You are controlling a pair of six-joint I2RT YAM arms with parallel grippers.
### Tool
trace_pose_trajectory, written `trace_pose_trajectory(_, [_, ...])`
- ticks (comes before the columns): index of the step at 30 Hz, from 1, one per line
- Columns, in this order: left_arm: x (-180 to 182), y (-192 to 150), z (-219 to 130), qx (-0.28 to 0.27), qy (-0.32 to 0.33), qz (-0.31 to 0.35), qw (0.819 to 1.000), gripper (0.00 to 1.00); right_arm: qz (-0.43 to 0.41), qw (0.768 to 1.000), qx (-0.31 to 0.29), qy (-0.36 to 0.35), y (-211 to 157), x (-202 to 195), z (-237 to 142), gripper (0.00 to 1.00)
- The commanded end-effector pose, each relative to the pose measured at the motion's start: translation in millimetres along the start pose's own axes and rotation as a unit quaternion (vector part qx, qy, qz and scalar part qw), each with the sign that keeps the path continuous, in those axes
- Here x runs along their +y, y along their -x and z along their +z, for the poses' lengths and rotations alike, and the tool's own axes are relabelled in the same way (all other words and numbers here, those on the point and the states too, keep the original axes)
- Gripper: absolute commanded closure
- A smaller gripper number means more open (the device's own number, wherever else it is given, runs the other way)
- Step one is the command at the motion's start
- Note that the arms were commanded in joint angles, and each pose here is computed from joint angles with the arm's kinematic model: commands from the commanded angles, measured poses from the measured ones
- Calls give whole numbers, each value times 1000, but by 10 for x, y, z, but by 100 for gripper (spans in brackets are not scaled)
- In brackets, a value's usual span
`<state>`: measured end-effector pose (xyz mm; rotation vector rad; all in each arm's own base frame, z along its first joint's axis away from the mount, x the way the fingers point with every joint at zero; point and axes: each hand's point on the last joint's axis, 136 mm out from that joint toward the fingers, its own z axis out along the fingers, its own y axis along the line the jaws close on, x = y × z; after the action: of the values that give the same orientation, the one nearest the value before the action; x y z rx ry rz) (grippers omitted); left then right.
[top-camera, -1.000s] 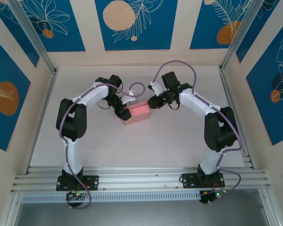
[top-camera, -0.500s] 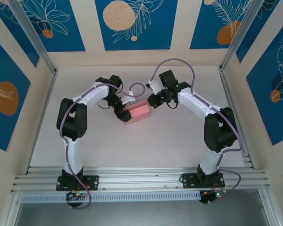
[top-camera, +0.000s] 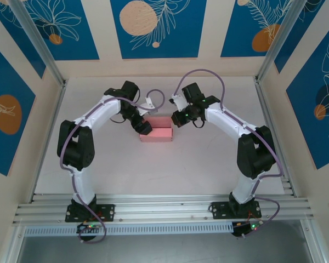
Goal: Fold the paper box
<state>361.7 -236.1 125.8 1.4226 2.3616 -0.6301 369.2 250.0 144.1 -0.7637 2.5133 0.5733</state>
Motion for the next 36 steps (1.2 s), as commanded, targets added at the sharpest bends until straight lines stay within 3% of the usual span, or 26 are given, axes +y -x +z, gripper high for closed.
trace_pose_trajectory(1, [62, -137, 68, 14, 1, -25, 1000, 23, 27, 1000, -13, 6, 92, 131, -157, 100])
trace_pose_trajectory(2, [64, -163, 99, 20, -1, -28, 999, 23, 26, 1000, -12, 5, 88, 140, -143, 100])
trace_pose_trajectory(4, [41, -174, 109, 19, -7, -24, 1000, 11, 24, 1000, -6, -1, 66, 138, -109, 100])
trace_pose_trajectory(8, [12, -52, -25, -19, 9, 1, 1000, 1, 25, 1000, 7, -11, 19, 78, -25, 100])
trace_pose_trajectory(13, [-33, 38, -177, -32, 16, 26, 999, 0, 24, 1000, 6, -8, 28, 86, 6, 100])
trace_pose_trajectory(19, [33, 84, -344, -49, 70, 30, 996, 0, 23, 1000, 10, -7, 34, 79, 41, 100])
trace_pose_trajectory(23, [-125, 72, -464, -85, 88, 91, 988, 0, 23, 1000, 12, -5, 40, 78, 59, 100])
trace_pose_trajectory(27, [-227, -52, -446, -86, 128, 158, 975, 0, 23, 1000, 10, -1, 64, 95, 59, 100])
trace_pose_trajectory(36, [-195, -162, -256, -51, 149, 176, 972, 0, 22, 1000, 12, 6, 82, 130, 94, 100])
